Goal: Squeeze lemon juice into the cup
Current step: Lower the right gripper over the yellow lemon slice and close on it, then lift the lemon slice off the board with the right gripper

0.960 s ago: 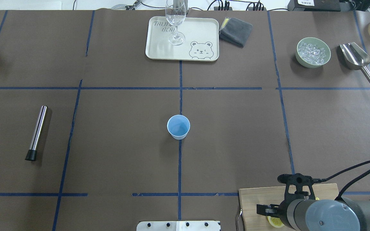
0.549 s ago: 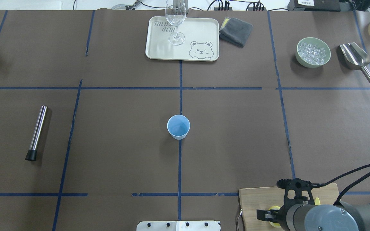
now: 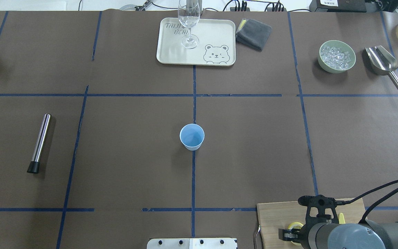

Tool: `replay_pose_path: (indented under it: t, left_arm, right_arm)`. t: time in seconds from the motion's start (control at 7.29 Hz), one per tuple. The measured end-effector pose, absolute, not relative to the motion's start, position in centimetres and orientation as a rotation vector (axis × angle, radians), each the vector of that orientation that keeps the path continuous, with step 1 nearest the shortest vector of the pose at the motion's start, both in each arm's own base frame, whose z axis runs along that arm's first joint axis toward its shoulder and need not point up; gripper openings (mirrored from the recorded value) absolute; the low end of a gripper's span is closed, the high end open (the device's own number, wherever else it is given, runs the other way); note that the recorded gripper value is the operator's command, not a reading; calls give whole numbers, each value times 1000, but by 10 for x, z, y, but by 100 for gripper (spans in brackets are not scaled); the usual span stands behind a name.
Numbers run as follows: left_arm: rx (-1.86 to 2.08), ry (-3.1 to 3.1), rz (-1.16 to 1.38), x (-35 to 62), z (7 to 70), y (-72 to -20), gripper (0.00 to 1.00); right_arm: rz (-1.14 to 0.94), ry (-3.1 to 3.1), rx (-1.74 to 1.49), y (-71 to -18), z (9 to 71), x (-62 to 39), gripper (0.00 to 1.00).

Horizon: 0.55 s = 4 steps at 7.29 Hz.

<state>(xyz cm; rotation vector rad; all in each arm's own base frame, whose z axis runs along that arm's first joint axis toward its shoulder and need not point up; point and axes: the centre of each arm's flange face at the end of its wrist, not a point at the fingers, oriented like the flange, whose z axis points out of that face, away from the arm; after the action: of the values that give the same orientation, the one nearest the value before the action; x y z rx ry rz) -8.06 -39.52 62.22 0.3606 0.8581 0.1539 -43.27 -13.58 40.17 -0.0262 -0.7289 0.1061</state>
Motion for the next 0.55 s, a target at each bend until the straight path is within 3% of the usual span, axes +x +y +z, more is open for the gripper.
replay_pose_path:
  t: [0.55]
  left_arm:
    - [361, 858, 154, -81, 622, -395, 100]
  right_arm:
    - [112, -728, -22, -138, 402, -431, 65]
